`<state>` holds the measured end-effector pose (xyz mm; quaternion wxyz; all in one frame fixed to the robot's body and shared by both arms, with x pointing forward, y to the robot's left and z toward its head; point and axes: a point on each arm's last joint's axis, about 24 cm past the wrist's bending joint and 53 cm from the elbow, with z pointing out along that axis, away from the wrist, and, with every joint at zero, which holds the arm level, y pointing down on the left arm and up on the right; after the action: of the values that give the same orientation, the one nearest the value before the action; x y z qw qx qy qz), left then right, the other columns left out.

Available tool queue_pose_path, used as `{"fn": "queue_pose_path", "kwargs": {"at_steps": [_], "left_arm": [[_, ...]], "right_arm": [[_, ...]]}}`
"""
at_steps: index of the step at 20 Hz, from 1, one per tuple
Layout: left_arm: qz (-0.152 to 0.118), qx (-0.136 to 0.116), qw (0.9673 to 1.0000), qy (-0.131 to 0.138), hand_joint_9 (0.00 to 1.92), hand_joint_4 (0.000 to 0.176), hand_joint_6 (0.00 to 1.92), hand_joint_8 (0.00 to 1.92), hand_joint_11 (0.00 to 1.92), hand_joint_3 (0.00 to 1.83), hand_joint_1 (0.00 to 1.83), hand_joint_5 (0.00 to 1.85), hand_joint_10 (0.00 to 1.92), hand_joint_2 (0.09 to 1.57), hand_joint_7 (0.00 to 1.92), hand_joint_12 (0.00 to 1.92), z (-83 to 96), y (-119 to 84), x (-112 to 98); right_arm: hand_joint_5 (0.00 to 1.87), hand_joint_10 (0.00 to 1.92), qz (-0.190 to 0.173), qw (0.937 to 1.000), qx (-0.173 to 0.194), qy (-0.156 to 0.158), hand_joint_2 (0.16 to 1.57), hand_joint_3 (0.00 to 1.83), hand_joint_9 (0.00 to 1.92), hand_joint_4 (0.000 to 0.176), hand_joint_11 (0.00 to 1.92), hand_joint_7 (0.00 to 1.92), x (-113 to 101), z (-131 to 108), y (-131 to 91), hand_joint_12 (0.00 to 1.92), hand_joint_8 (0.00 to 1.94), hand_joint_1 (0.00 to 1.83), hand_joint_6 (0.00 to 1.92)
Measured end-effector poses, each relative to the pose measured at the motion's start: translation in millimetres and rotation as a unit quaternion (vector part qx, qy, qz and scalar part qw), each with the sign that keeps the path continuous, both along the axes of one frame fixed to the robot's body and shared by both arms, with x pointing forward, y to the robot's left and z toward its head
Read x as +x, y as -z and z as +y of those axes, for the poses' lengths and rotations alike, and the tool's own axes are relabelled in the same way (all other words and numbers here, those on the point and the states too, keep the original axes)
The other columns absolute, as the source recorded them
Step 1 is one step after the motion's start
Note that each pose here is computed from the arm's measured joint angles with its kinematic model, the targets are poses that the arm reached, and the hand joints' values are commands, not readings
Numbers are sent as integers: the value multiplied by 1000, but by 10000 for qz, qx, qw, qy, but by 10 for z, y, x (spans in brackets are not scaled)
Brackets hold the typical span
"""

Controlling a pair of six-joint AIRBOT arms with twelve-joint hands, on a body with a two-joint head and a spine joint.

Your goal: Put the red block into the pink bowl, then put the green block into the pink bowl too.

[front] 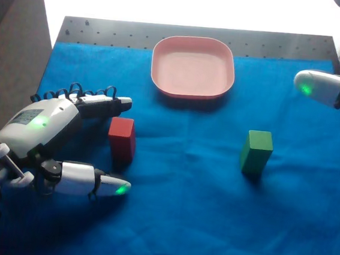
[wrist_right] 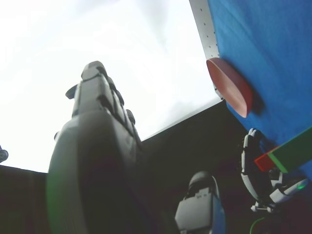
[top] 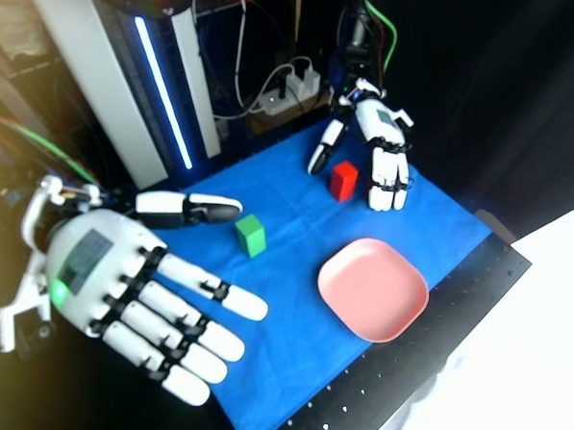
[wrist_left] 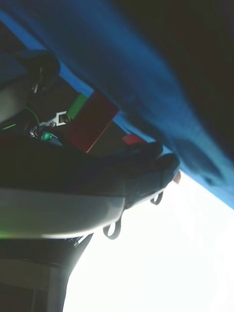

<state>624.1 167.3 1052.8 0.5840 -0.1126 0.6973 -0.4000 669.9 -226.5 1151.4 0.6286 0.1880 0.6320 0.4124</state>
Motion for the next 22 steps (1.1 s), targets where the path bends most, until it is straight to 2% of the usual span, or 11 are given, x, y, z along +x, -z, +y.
{"fn": "queue_pose_path", "kwargs": {"at_steps": [2,3,7,8,14,15,16,17,18,21,22], "left_arm": [[-16,-41,10000,-6,718,0,11,6,463,2,1052,716,8,780,752,478,1,-14,0],[-28,-94,10000,-7,820,0,8,5,531,0,1060,821,9,822,867,548,3,-25,6],[-26,-366,9993,11,1018,0,19,18,691,0,1164,972,30,806,1047,672,23,-40,54],[-37,-416,9991,5,1099,0,25,31,791,5,1194,1007,51,818,1105,716,19,-47,53],[-91,-590,9982,28,1220,0,17,19,829,0,1205,1144,31,840,1229,890,-10,-86,71],[-88,-605,9981,28,1270,0,141,28,881,1,1210,1364,43,935,1280,919,-13,-86,70],[-84,-633,9980,31,1238,0,46,681,962,1,1284,1391,776,993,1236,1437,-23,-82,65],[-90,-634,9979,34,1238,0,46,681,962,1,1284,1391,776,993,1236,1437,-26,-84,64],[-101,-641,9979,48,1176,0,8,825,1025,0,1296,1423,1067,997,1207,1549,-31,-90,60],[7,-740,9972,72,1195,0,0,880,1107,0,1303,1411,1289,1003,1197,1650,-55,-55,52],[24,-754,9971,73,1199,0,2,813,1119,0,1304,1418,1225,995,1228,1590,-61,-47,49]], "right_arm": [[0,0,12,10000,-2,-12,840,6,0,94,0,0,-2,11,10,0,0,281,0],[0,0,10,10000,1,-8,854,11,0,78,0,0,-1,9,9,0,0,281,0],[0,0,11,10000,0,-9,843,3,0,78,0,0,-1,9,10,0,0,285,0],[0,0,13,10000,4,-6,855,8,0,68,0,0,-1,8,10,0,0,283,0],[0,0,12,10000,8,-9,853,5,0,79,0,0,-1,12,11,0,0,282,0],[0,0,14,10000,4,-11,848,3,0,82,0,0,-1,13,13,0,0,283,0],[0,0,17,10000,9,-7,849,2,0,78,0,0,-1,10,13,0,0,281,0],[0,0,15,10000,8,-6,849,2,0,78,0,0,0,9,13,0,0,281,0],[0,0,9,10000,6,-4,849,2,0,78,0,0,2,7,10,0,0,278,0],[0,0,10,10000,5,-2,845,0,0,82,0,0,3,5,11,0,0,281,0],[0,0,14,10000,11,7,842,0,0,91,0,0,4,1,12,0,0,269,0]]}}
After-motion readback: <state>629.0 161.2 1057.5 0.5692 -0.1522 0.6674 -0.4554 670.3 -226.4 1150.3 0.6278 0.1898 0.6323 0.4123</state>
